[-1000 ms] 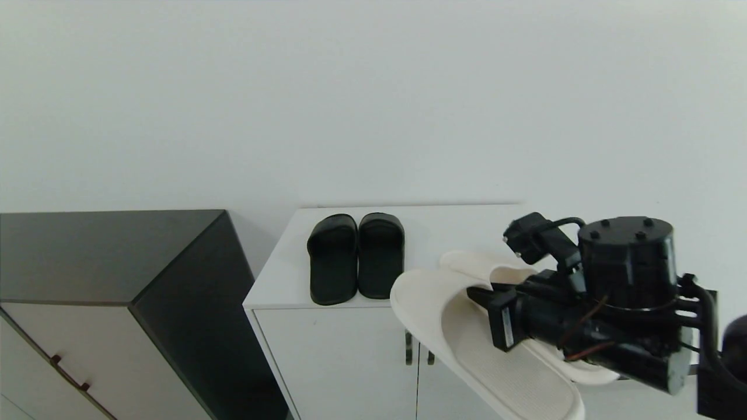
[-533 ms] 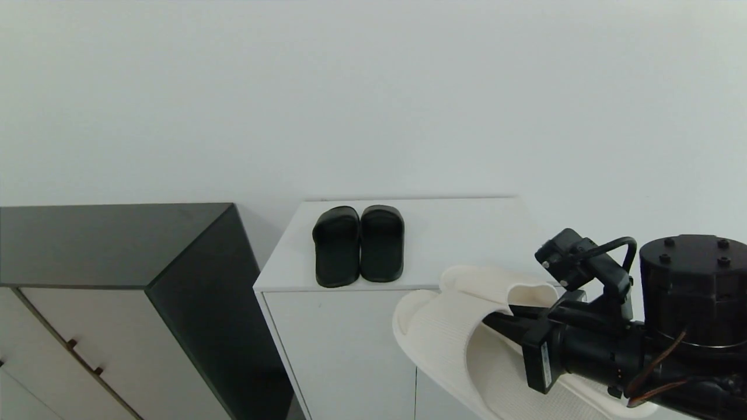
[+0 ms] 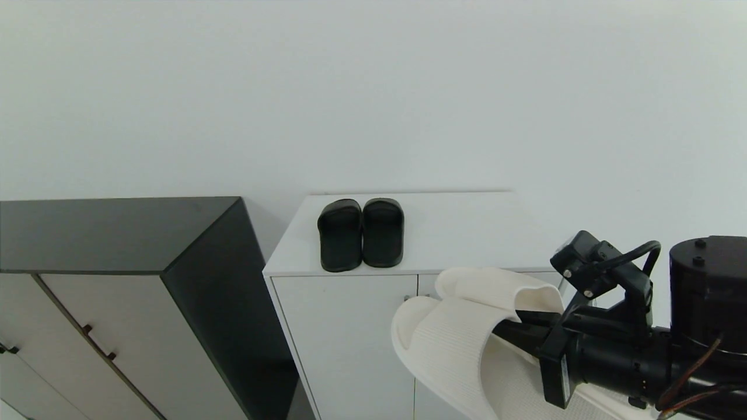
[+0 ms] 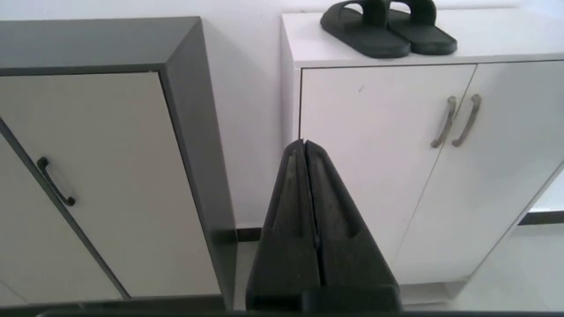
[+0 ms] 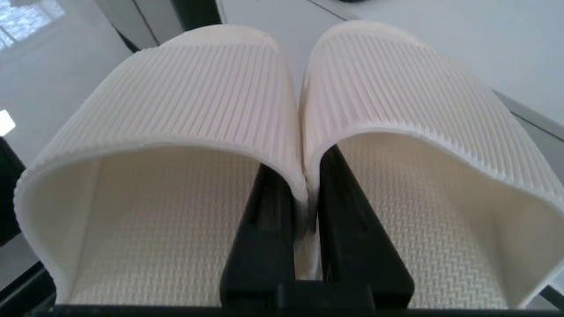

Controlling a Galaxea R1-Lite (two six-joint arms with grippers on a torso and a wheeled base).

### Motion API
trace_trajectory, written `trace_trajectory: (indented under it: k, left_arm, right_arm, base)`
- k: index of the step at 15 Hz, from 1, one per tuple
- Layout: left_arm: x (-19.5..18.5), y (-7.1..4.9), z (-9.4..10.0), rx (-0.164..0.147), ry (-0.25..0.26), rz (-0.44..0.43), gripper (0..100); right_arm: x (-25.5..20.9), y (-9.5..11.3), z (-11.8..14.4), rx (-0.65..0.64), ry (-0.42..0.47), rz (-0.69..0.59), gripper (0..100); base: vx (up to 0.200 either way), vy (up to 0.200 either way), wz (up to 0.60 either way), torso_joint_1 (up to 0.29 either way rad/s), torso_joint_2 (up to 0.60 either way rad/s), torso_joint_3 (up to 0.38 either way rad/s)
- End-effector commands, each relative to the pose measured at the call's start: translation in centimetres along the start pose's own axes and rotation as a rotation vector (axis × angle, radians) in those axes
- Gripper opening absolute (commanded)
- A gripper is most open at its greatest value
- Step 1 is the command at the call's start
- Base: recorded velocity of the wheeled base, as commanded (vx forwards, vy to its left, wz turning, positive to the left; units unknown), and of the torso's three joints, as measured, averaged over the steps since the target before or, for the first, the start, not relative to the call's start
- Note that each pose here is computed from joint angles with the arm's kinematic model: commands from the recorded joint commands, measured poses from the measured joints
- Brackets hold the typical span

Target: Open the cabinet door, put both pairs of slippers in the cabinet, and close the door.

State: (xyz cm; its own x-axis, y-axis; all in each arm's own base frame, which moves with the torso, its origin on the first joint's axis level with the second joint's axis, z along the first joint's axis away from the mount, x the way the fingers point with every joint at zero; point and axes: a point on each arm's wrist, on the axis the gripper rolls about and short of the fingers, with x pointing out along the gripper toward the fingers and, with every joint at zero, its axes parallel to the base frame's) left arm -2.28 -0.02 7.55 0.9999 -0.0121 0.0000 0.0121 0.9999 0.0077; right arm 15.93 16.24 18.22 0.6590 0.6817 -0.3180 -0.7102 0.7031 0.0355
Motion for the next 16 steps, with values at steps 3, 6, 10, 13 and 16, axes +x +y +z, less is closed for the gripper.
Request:
trace_trajectory:
  k: [3, 6, 10, 13, 16]
  left_arm:
    - [0.0, 0.0, 0.0, 0.003, 0.000, 0.000, 0]
    - [0.0, 0.0, 0.0, 0.000, 0.000, 0.000, 0]
    - [0.0, 0.0, 0.0, 0.000, 0.000, 0.000, 0]
    - [0.0, 0.0, 0.0, -0.002, 0.000, 0.000, 0]
    - [0.0, 0.0, 0.0, -0.002, 0.000, 0.001, 0]
  right_arm:
    - [0.1, 0.0, -0.2, -0.001, 0.009, 0.000, 0]
    - [0.0, 0.0, -0.3, -0.001, 0.012, 0.000, 0]
    - [-0.1, 0.0, -0.6, -0.003, 0.019, 0.001, 0]
    - [-0.1, 0.0, -0.7, -0.003, 0.022, 0.001, 0]
    - [0.0, 0.0, -1.3, -0.043, 0.048, -0.002, 0]
  base:
    - [0.000, -0.200, 0.00, -0.001, 0.00, 0.007]
    - [0.000, -0.133, 0.00, 0.006, 0.00, -0.002]
    - [0.000, 0.000, 0.00, 0.000, 0.00, 0.000]
    - [0.000, 0.000, 0.00, 0.000, 0.00, 0.000]
    - [0.000, 0.000, 0.00, 0.000, 0.00, 0.000]
